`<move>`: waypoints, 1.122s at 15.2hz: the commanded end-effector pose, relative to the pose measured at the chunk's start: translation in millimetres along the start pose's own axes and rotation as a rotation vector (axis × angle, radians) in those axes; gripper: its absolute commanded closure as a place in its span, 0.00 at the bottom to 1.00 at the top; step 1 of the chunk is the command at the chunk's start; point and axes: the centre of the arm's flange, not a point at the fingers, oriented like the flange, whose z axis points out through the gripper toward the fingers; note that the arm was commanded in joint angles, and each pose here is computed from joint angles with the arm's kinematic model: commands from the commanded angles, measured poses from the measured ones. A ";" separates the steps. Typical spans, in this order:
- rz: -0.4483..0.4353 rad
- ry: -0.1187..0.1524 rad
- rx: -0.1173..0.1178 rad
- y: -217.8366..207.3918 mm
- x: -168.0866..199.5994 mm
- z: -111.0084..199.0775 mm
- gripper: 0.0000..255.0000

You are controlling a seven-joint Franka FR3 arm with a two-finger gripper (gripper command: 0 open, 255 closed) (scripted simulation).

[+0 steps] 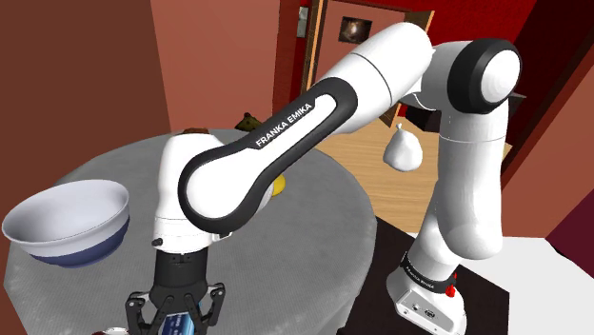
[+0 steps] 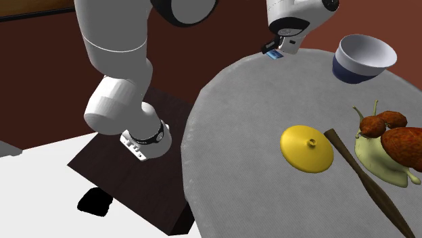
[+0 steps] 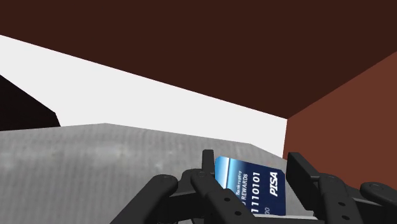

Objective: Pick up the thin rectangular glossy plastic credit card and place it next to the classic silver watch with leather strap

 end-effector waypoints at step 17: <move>0.000 0.000 0.000 -0.1 1.1 -47.5 0.00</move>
